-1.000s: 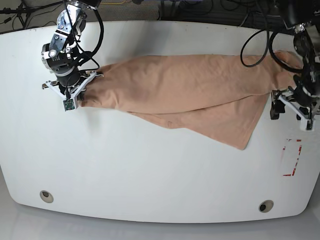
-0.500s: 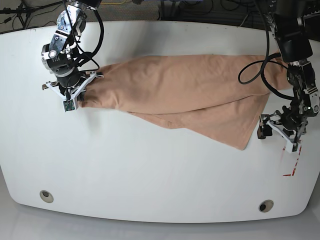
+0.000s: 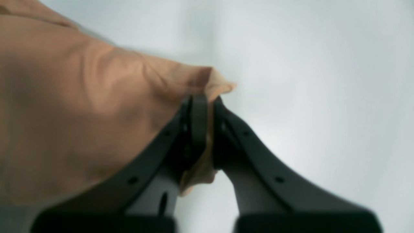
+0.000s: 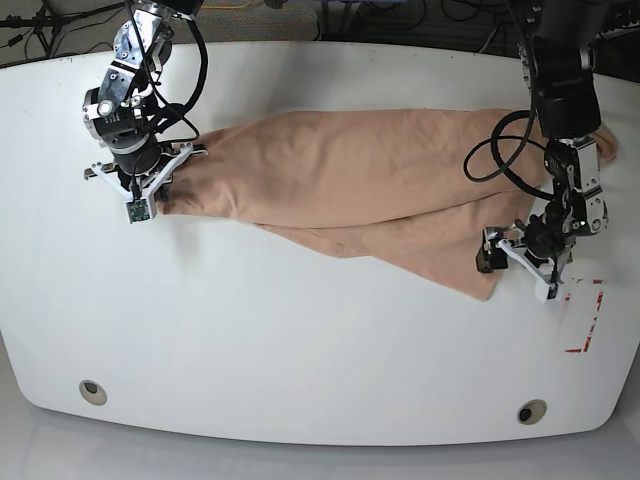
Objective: Fold the T-shirt properly
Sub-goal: 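Hold the shirt with the right gripper and lower the left gripper toward the table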
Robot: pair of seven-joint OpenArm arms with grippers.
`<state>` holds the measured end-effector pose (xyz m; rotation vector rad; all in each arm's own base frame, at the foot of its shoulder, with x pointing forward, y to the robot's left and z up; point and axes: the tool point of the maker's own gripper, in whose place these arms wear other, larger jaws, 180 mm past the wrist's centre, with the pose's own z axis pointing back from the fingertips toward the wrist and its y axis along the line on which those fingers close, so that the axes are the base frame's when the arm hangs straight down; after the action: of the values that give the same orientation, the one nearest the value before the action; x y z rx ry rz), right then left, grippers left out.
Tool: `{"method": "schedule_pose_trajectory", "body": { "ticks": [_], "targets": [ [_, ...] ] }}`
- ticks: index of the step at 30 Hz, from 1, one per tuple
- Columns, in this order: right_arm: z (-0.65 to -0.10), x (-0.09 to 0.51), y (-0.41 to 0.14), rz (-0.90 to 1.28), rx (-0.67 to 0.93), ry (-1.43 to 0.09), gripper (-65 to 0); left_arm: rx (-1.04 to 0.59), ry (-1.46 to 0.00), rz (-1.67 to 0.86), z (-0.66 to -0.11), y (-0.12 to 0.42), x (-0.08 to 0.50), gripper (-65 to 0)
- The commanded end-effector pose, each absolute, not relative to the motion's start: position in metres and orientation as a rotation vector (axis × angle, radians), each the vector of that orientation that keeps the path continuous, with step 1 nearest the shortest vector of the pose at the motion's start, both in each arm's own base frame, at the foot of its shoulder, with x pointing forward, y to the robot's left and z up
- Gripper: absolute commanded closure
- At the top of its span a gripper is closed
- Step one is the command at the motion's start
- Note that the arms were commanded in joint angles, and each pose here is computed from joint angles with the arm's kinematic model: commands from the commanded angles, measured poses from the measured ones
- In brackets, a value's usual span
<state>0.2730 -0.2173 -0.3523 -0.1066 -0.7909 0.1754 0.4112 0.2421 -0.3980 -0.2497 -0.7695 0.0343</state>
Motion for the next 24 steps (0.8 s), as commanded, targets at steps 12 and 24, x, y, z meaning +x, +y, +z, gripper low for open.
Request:
{"method": "schedule_pose_trajectory", "body": {
  "ticks": [12, 24],
  "targets": [
    [-0.338, 0.281, -0.219, 0.18, -0.117, -0.846, -2.1, -0.301, -0.759, 0.025, -0.402, 0.215, 0.428, -56.7],
    [-0.34, 0.281, -0.214, 0.167, -0.102, -0.849, -2.1, -0.311, -0.74, -0.029, -0.406, 0.199, 0.426, -37.1]
  ]
}}
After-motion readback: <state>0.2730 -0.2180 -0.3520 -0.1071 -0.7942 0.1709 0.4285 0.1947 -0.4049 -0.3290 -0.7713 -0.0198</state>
